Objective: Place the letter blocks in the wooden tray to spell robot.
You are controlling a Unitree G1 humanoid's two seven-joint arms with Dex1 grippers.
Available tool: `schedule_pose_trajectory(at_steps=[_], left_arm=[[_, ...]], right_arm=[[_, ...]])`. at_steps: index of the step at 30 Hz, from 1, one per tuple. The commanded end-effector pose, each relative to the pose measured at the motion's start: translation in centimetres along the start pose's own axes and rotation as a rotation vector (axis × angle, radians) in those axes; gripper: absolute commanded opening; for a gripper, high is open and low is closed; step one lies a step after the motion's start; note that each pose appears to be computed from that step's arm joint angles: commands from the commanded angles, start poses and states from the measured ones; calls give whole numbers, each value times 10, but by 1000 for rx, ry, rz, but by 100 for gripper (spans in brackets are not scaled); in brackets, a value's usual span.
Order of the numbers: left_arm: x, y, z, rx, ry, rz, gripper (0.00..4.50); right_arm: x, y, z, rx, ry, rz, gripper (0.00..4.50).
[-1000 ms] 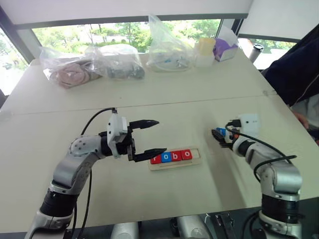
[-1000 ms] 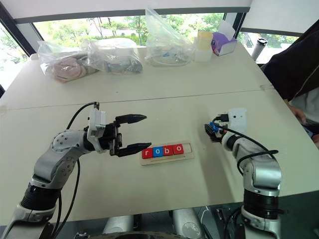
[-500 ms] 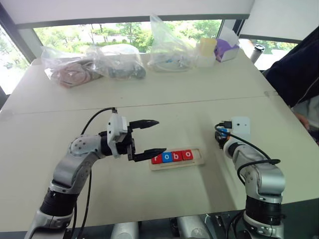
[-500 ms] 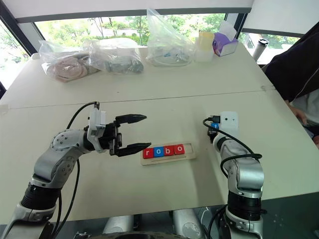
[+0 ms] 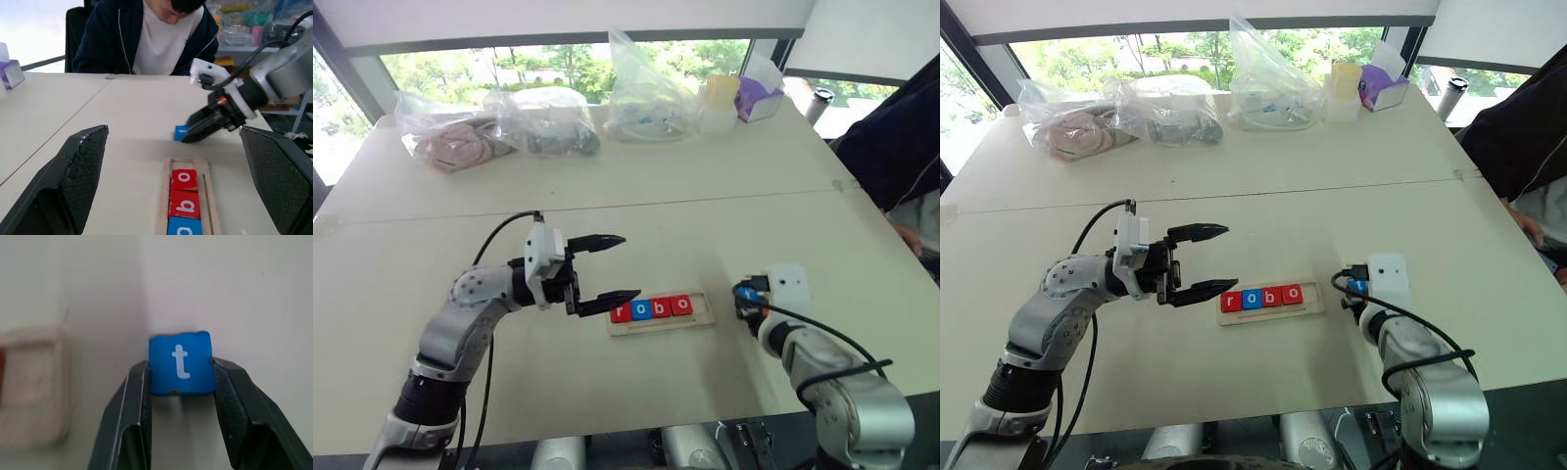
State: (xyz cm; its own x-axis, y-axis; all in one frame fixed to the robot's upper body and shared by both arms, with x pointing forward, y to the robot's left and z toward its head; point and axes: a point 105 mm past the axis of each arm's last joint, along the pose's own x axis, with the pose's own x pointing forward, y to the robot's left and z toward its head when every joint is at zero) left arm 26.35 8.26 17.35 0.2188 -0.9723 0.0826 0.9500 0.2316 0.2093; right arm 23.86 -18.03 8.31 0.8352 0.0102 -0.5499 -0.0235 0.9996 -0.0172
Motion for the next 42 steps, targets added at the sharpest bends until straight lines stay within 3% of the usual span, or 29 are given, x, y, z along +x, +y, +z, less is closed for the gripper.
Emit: schedule_pose_trajectory(at_steps=[1, 8, 15, 19, 33, 36, 41, 42], left_arm=[[2, -1, 5, 29, -15, -18, 450], [3, 0, 5, 36, -16, -20, 450], [4, 2, 5, 42, -16, -21, 450], [4, 2, 6, 44, -16, -21, 450], [4, 2, 7, 47, -16, 0, 450], [3, 2, 8, 48, -15, 2, 450], [3, 2, 8, 47, -13, 3, 450], [3, 2, 8, 48, -13, 3, 450]], right_arm=[[-2, 7, -4, 2, 30, 46, 116], [3, -1, 12, -179, -26, 132, 448], [-6, -10, 40, -586, -145, 451, 448], [-3, -26, 40, -768, -125, 550, 448], [21, -50, 29, -809, -56, 702, 448], [22, -48, 29, -828, -69, 715, 363], [19, -39, 39, -843, -110, 730, 120], [18, -37, 41, -858, -119, 735, 120]])
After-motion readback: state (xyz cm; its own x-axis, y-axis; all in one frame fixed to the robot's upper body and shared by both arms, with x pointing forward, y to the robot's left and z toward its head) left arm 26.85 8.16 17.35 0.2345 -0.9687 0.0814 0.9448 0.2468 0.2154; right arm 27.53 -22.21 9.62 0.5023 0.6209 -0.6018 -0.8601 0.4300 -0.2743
